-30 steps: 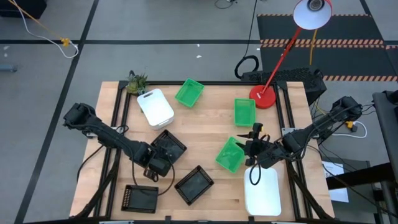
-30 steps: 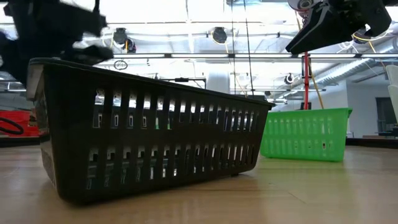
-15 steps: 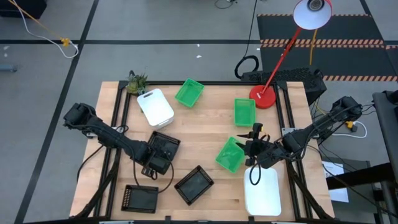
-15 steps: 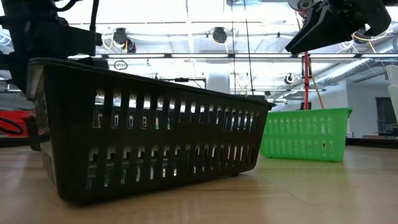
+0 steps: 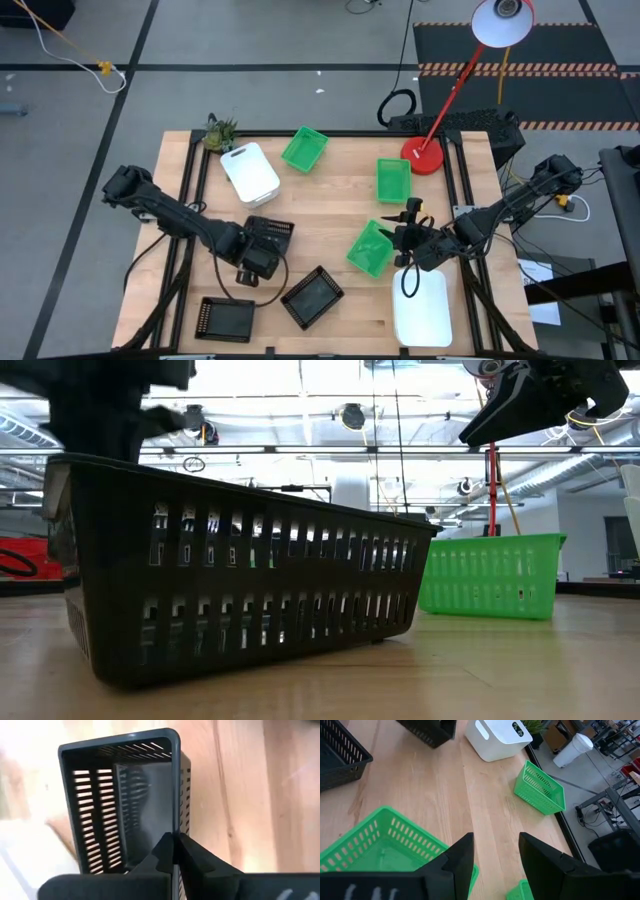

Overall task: Stack baskets by color
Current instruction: Stack the top black bin on top of the bottom left black bin

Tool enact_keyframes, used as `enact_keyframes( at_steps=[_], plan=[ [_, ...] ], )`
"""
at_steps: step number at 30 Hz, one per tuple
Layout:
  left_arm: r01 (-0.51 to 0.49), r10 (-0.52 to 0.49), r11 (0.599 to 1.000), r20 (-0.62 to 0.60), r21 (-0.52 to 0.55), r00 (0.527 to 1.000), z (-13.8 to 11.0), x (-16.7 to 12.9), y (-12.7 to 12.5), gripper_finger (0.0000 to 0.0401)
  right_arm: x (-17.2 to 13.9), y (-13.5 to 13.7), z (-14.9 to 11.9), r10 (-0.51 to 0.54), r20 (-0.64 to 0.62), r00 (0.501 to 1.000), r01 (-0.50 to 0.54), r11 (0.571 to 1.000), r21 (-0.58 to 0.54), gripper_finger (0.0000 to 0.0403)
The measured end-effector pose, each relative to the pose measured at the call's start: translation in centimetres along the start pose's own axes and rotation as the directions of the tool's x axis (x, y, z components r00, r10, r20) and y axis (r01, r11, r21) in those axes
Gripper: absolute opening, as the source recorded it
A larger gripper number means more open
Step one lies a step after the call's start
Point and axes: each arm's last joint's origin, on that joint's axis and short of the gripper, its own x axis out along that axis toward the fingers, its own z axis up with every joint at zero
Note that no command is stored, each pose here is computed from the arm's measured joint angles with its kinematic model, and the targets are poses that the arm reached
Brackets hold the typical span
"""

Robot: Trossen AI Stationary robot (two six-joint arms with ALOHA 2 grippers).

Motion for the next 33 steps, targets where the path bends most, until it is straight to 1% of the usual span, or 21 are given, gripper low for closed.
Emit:
enact_keyframes(
  at_steps=[5, 9, 13, 16, 19, 23, 26, 33],
  plan=[
    [0.012, -0.013, 0.996, -0.008, -0.084, 1.000, 0.7, -3.6, -0.4, 0.0007, 0.0, 0.0, 0.0, 0.000, 0.000, 1.000, 0.000, 1.000, 0.000, 0.0148],
    [0.027, -0.027, 0.990, 0.007, -0.139, 1.000, 0.7, -6.5, -1.4, 0.0011, 0.0, 0.0, 0.0, 0.000, 0.000, 1.000, 0.000, 1.000, 0.000, 0.0148],
    [0.080, -0.067, 0.983, 0.079, -0.165, 0.995, 0.8, -9.2, -3.0, 0.0006, 0.0, 0.0, 0.0, 0.000, 0.000, 1.000, 0.000, 1.000, 0.000, 0.0148],
    [0.123, -0.100, 0.973, 0.124, -0.198, 0.987, 0.7, -10.7, -4.3, 0.0008, 0.0, 0.0, 0.0, -0.001, 0.000, 1.000, 0.001, 1.000, 0.001, 0.0148],
    [0.140, -0.117, 0.967, 0.118, -0.213, 0.986, 0.9, -11.2, -5.9, 0.0006, 0.0, 0.0, 0.1, 0.001, 0.008, 1.000, -0.001, 1.000, 0.014, 0.0148],
    [0.146, -0.137, 0.966, 0.056, -0.211, 0.989, 1.6, -11.6, -8.2, 0.0007, -0.1, 0.1, 0.5, 0.009, 0.040, 0.999, -0.011, 0.999, 0.049, 0.0148],
    [0.119, -0.121, 0.971, 0.003, -0.209, 0.993, 2.1, -11.6, -10.2, 0.0006, -0.2, 0.3, 0.9, 0.049, 0.076, 0.996, -0.055, 0.995, 0.078, 0.0148],
    [0.086, -0.098, 0.967, -0.039, -0.241, 0.994, 3.0, -11.9, -14.7, 0.0006, -0.4, 0.6, 2.1, 0.140, 0.168, 0.976, -0.161, 0.980, 0.117, 0.0148]
  ],
)
